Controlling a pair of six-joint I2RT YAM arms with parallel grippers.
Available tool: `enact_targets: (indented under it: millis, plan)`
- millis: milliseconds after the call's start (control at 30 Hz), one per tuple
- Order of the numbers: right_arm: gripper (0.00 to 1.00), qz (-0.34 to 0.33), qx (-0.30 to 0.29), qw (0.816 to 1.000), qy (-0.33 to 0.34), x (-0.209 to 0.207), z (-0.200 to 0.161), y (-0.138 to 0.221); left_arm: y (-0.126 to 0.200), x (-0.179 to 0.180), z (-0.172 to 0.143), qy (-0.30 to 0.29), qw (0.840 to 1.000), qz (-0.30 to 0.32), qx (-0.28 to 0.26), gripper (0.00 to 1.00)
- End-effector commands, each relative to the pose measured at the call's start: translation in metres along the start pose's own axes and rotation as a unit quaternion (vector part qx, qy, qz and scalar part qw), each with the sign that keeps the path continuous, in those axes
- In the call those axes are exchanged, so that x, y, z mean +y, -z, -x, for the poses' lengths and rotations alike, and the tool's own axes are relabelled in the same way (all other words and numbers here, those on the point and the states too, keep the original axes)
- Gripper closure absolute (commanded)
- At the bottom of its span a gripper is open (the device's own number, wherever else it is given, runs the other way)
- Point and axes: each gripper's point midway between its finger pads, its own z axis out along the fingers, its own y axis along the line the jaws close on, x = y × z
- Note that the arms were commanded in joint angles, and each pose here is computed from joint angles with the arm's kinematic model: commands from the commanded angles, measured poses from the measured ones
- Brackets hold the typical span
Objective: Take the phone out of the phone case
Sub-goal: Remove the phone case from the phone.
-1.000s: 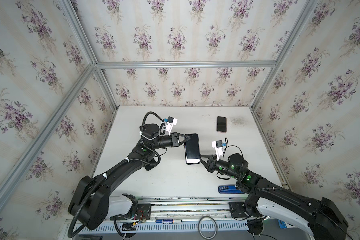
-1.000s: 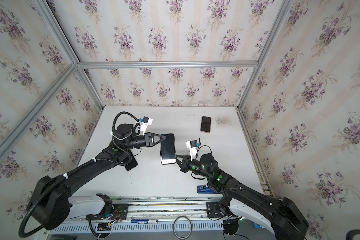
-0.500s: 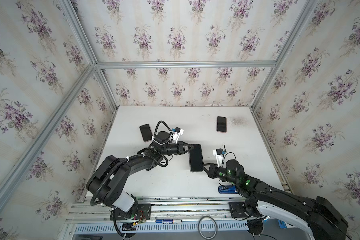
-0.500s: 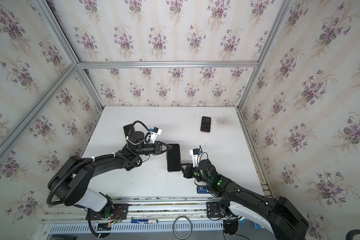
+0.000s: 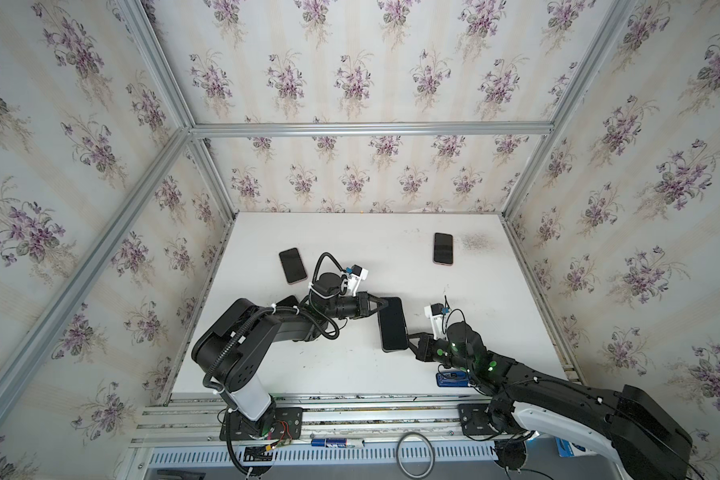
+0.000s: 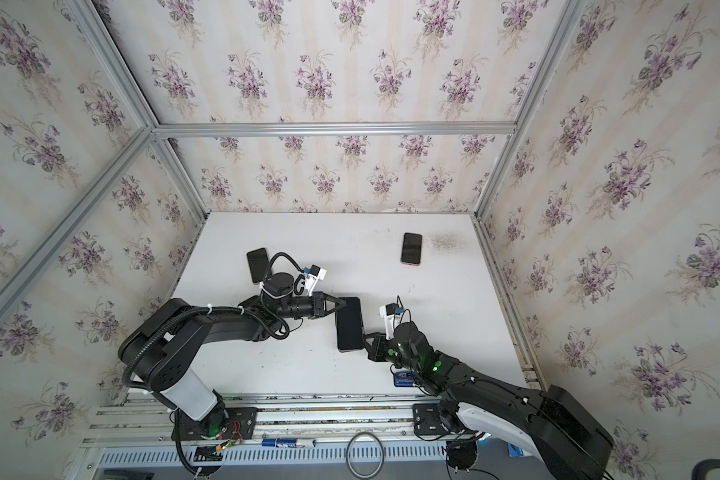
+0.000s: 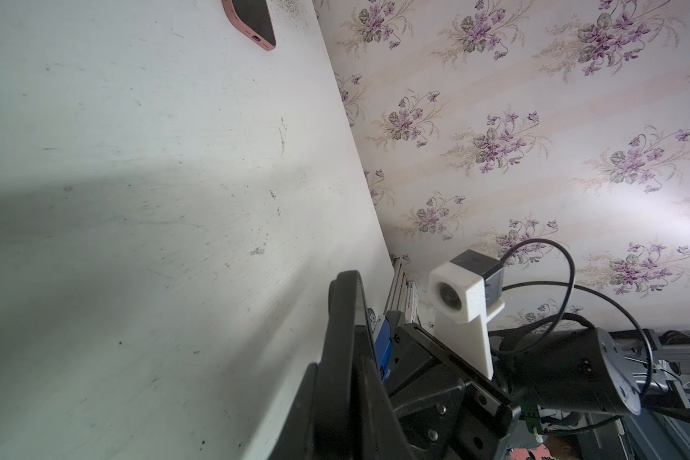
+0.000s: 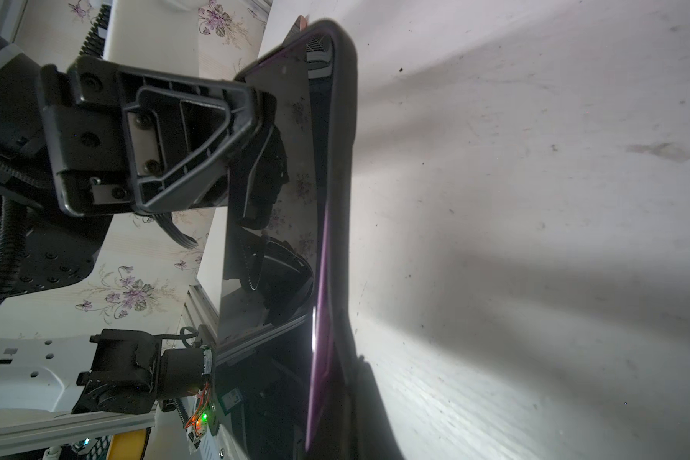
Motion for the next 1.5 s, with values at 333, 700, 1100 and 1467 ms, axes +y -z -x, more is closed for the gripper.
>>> enact_targets:
  millis: [333,700,1100,1467]
  plan:
    - [1.00,0.038,-0.051,0.998,-0.011,0.020,0.023,0.002,0.004,0.071,-0.003,0.003,0.989,0.143,-0.041,0.89]
    - [1.00,0.030,-0.042,0.998,-0.028,0.015,0.020,-0.004,0.001,0.093,-0.015,0.031,0.986,0.163,-0.027,0.73]
    - [1.00,0.030,-0.040,0.998,-0.035,0.014,0.019,-0.007,0.009,0.082,-0.011,0.025,0.986,0.159,-0.043,0.27]
    - [1.00,0.028,-0.044,0.998,-0.037,0.015,0.020,-0.002,0.039,-0.015,-0.007,-0.213,0.953,0.214,-0.027,0.06]
